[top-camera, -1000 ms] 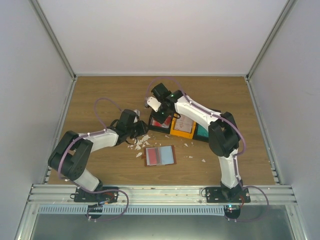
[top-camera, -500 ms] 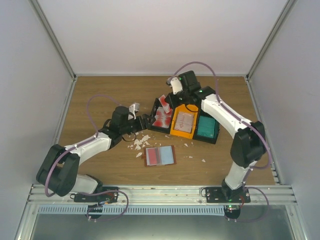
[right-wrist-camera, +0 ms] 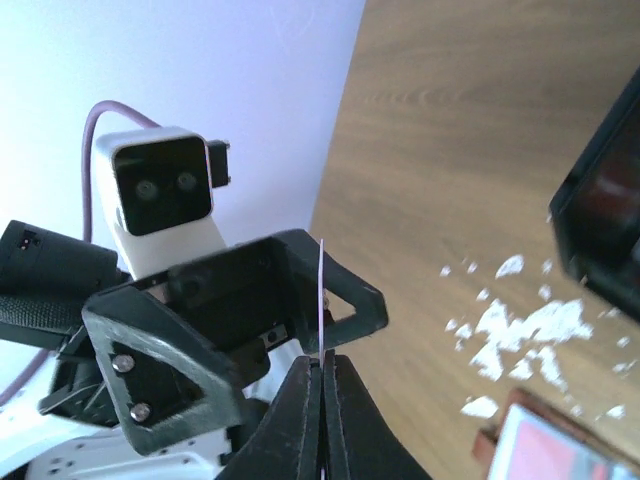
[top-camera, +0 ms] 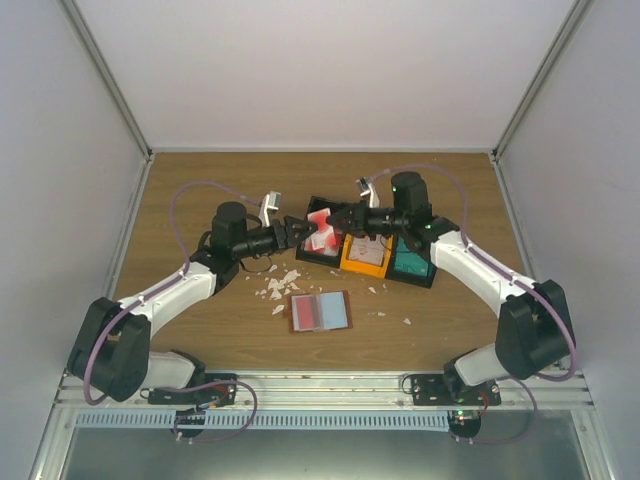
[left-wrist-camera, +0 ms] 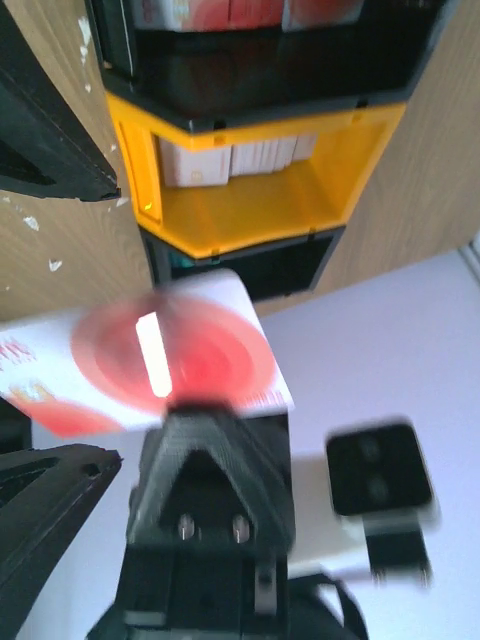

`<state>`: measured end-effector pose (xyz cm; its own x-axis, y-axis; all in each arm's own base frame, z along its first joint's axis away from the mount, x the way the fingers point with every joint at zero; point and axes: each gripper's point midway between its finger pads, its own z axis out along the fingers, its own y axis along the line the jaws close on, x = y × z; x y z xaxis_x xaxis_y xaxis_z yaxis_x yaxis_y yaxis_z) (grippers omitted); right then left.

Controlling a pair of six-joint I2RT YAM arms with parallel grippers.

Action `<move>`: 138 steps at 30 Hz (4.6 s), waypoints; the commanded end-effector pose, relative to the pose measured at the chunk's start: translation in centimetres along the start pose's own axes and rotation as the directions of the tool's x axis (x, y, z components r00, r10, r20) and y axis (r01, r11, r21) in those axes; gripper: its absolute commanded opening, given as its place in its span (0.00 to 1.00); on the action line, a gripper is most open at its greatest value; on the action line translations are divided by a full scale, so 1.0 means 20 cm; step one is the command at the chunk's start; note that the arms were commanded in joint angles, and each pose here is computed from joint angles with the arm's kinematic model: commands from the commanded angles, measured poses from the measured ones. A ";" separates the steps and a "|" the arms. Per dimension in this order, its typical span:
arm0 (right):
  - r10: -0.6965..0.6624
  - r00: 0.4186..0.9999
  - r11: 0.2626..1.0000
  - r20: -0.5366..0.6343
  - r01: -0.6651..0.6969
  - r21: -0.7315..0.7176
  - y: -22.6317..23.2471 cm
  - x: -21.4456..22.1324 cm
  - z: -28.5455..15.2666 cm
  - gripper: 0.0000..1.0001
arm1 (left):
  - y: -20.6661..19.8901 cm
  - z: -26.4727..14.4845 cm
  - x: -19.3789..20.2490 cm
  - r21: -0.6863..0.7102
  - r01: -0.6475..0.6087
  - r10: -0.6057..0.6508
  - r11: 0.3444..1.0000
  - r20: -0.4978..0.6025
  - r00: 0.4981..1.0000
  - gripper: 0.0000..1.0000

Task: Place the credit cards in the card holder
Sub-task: Pick up the credit card from the storage box, then insert the credit card into the card holder.

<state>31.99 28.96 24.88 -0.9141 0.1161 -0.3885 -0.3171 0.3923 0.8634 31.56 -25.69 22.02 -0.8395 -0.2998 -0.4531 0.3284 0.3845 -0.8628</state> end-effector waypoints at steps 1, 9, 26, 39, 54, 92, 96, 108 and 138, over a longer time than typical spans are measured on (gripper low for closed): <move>0.124 0.991 0.977 -0.048 -0.131 -0.169 0.12 0.07 -0.03 0.00 | -0.15 -0.05 0.03 0.156 -0.004 0.008 0.988 -0.028 1.000 0.64; 0.218 0.974 0.950 -0.065 -0.227 -0.214 0.08 0.16 -0.05 0.00 | -0.11 -0.04 0.11 0.183 0.060 -0.043 0.981 -0.100 0.994 0.27; 0.119 0.990 0.963 -0.078 -0.134 -0.233 0.08 0.25 -0.07 0.24 | -0.12 -0.04 0.18 0.172 0.226 -0.188 0.959 -0.214 0.959 0.00; 0.005 0.993 0.978 -0.116 -0.029 -0.205 0.06 0.37 -0.06 0.00 | -0.01 -0.07 0.31 0.112 0.219 -0.185 0.969 -0.256 0.949 0.17; 0.131 0.967 0.990 -0.217 -0.117 0.077 -0.51 0.76 0.00 0.01 | 0.53 -0.20 0.65 -0.318 0.150 -0.230 0.936 -0.230 0.946 0.43; 0.117 0.938 0.986 -0.326 -0.069 0.155 -0.71 0.88 0.23 0.01 | 0.82 -0.27 1.04 -0.547 0.123 -0.319 0.828 -0.278 0.906 0.27; 0.106 0.928 0.988 -0.358 -0.058 0.142 -0.70 0.89 0.23 0.01 | 0.80 -0.27 1.03 -0.544 0.129 -0.318 0.829 -0.270 0.909 0.26; 0.196 0.894 0.979 -0.403 -0.157 0.130 -0.74 1.01 0.23 0.03 | 0.79 -0.24 1.06 -0.556 0.158 -0.356 0.816 -0.269 0.895 0.12; 0.161 0.929 0.968 -0.333 -0.084 0.235 -0.66 1.01 0.21 0.40 | 0.61 -0.19 1.02 -0.452 0.147 -0.311 0.880 -0.313 0.897 0.13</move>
<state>18.84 30.90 3.95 -0.9854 -0.1516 -0.0774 -0.1483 0.5416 0.8274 17.51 -23.39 2.15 -0.9876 -0.1422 -0.0672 -0.0541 0.7085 -0.7036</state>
